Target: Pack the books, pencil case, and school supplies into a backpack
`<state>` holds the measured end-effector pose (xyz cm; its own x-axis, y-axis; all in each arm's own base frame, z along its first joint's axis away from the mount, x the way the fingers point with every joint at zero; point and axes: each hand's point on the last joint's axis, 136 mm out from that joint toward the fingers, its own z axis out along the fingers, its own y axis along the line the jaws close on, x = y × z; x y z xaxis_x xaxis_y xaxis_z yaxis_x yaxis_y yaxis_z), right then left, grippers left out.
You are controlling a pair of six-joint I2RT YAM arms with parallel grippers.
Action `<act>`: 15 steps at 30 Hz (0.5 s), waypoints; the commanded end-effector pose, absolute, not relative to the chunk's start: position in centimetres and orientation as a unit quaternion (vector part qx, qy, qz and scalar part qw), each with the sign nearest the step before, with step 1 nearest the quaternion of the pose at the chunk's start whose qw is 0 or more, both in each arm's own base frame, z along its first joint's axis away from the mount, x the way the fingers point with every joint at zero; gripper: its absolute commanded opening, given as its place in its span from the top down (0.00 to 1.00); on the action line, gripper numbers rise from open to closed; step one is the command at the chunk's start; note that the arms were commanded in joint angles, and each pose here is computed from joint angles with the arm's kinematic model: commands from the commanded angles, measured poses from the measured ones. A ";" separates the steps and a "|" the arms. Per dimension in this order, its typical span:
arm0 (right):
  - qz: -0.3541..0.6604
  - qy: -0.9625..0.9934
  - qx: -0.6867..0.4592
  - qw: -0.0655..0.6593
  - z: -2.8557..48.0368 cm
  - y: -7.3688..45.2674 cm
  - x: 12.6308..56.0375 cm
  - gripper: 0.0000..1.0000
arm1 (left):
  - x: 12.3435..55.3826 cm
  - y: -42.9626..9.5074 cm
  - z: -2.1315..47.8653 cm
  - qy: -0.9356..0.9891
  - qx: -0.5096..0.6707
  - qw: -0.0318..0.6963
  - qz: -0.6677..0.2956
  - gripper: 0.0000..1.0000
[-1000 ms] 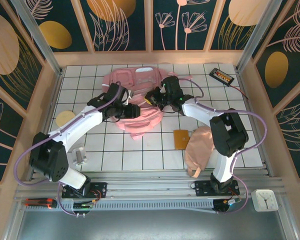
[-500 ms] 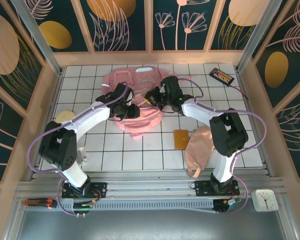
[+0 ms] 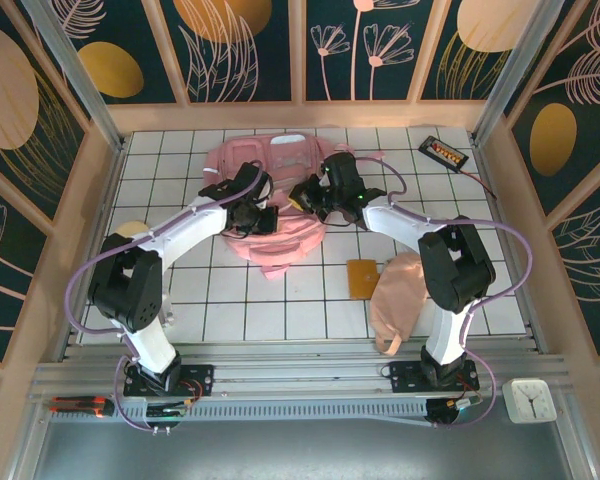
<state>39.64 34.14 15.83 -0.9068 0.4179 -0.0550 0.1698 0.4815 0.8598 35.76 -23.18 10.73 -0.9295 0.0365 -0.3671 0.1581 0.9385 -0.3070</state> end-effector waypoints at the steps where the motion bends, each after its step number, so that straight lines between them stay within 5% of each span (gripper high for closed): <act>1: 0.480 0.850 0.142 0.162 19.1 33.6 40.0 1.00 | 34.8 -18.8 10.5 0.978 0.053 0.183 -0.080 1.00; 9: 0.428 0.869 0.157 0.193 19.5 26.5 40.9 1.00 | 34.4 -7.9 10.3 0.980 -0.036 0.196 -0.007 1.00; 15: 0.415 0.868 0.169 0.215 20.5 21.6 42.4 1.00 | 37.6 -7.5 11.4 0.972 -0.037 0.229 -0.028 1.00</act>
<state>38.14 32.01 17.31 -0.9495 0.2919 -0.1154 0.0603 0.5304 0.8456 35.79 -20.50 15.18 -0.8645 0.0511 -0.5000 0.2898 0.8635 -0.4128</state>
